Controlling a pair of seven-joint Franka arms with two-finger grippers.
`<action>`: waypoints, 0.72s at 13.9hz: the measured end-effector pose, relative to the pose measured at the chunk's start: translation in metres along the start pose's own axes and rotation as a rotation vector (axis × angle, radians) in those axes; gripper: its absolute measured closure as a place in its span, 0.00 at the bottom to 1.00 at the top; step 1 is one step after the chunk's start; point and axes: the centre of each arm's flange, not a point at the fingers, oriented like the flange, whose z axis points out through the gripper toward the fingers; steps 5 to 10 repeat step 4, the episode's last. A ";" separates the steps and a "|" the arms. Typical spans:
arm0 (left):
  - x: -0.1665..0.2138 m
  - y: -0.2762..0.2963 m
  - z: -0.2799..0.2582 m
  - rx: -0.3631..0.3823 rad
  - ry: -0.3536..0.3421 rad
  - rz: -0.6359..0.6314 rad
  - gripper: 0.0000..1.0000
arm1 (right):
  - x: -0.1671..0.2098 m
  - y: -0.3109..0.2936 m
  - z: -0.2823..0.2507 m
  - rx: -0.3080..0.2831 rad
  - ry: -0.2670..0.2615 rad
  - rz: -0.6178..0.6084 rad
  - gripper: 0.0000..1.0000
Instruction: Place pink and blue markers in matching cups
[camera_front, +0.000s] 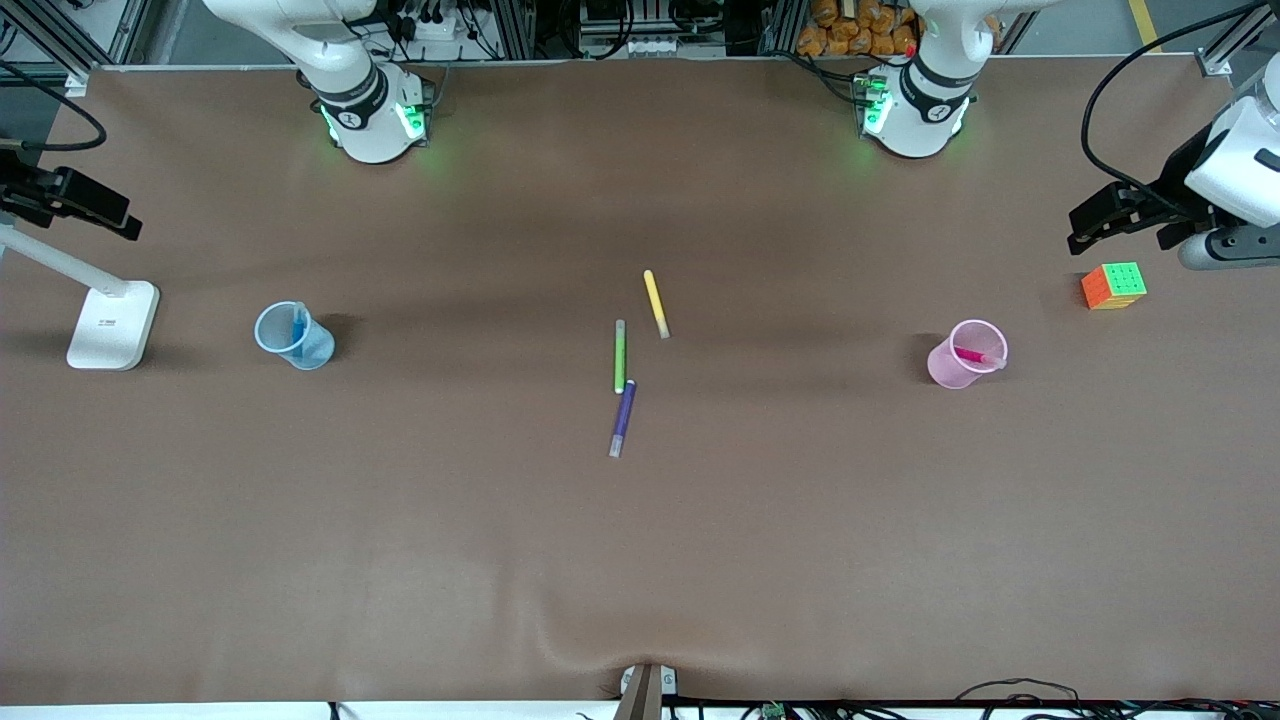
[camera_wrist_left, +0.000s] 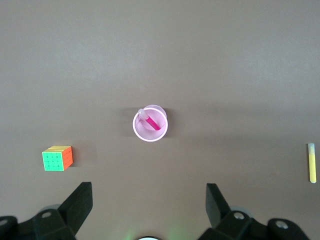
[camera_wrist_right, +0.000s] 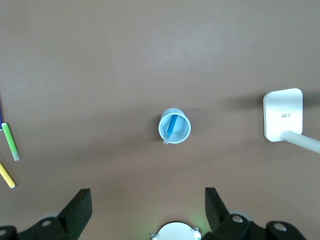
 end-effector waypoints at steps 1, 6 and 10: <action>0.000 0.001 0.000 -0.007 -0.001 0.004 0.00 | 0.000 0.000 0.000 0.000 -0.003 0.000 0.00; 0.000 0.003 0.000 -0.025 -0.004 0.005 0.00 | -0.001 0.000 0.001 -0.001 -0.006 0.000 0.00; 0.000 0.003 0.000 -0.025 -0.004 0.005 0.00 | -0.001 0.000 0.001 -0.001 -0.006 0.000 0.00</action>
